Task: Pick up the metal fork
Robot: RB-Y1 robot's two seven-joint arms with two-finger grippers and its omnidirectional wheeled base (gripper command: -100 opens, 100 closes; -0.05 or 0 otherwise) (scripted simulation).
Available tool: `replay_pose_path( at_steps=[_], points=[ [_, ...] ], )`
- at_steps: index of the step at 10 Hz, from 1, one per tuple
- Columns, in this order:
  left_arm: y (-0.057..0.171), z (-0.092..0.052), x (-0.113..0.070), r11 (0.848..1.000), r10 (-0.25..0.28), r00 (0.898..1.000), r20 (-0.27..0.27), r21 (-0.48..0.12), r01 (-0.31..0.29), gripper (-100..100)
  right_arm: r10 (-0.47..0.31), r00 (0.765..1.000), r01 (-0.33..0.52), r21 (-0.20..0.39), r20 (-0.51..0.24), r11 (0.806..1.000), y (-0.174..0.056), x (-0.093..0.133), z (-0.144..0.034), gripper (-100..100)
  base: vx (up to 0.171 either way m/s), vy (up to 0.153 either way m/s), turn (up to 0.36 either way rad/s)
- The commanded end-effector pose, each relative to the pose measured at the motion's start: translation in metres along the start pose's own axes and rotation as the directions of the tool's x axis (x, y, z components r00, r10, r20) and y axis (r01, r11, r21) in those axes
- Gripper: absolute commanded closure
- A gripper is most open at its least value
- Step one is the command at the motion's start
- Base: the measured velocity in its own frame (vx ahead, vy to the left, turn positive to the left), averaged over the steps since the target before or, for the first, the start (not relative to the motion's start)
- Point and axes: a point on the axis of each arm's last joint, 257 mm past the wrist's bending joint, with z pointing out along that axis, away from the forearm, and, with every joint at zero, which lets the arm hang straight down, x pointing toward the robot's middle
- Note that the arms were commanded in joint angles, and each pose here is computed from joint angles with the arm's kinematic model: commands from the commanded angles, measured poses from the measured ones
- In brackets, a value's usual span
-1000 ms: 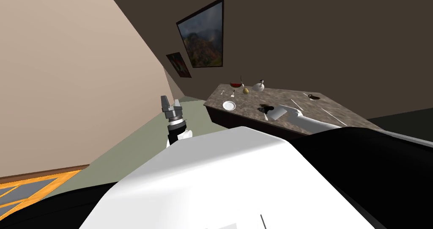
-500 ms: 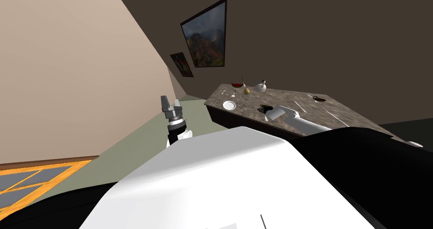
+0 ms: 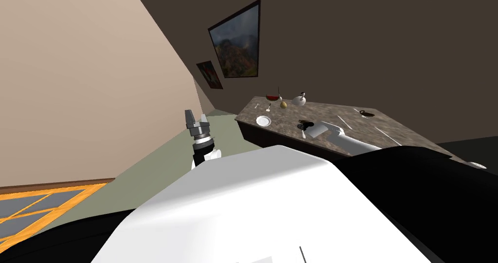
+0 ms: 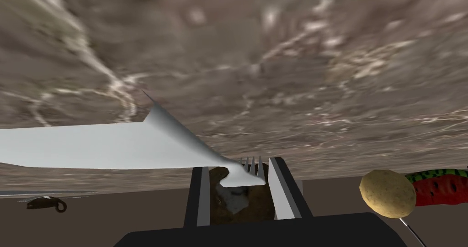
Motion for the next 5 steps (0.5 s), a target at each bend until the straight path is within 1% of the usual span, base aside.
replay_pose_path(
  at_steps=[1,2,3,4,5],
  points=[
    [0.0000,0.0000,0.0000,1.000,0.000,1.000,0.000,0.000,0.000,0,0.000,1.000,0.000,0.000,0.000,1.000,0.0000,0.0000,0.0000,100,0.000,0.000,0.000],
    [0.0000,0.0000,0.0000,1.000,0.000,1.000,0.000,0.000,0.000,0,0.000,1.000,0.000,0.000,0.000,1.000,0.0000,-0.0001,0.0000,0,0.000,0.000,0.000],
    [0.0000,0.0000,0.0000,1.000,0.000,1.000,0.000,0.000,0.000,0,-0.011,1.000,0.011,-0.014,0.004,1.000,0.0024,-0.0037,-0.0034,100,0.034,0.029,-0.164],
    [0.0000,0.0000,0.0000,1.000,0.000,1.000,0.000,0.000,0.000,0,-0.016,1.000,0.017,-0.020,0.005,1.000,0.0033,-0.0051,-0.0048,100,0.057,0.058,-0.168],
    [0.0000,0.0000,0.0000,1.000,0.000,1.000,0.000,0.000,0.000,0,-0.022,1.000,0.022,-0.025,0.005,0.999,0.0042,-0.0064,-0.0062,100,0.042,0.061,-0.084]
  ],
)
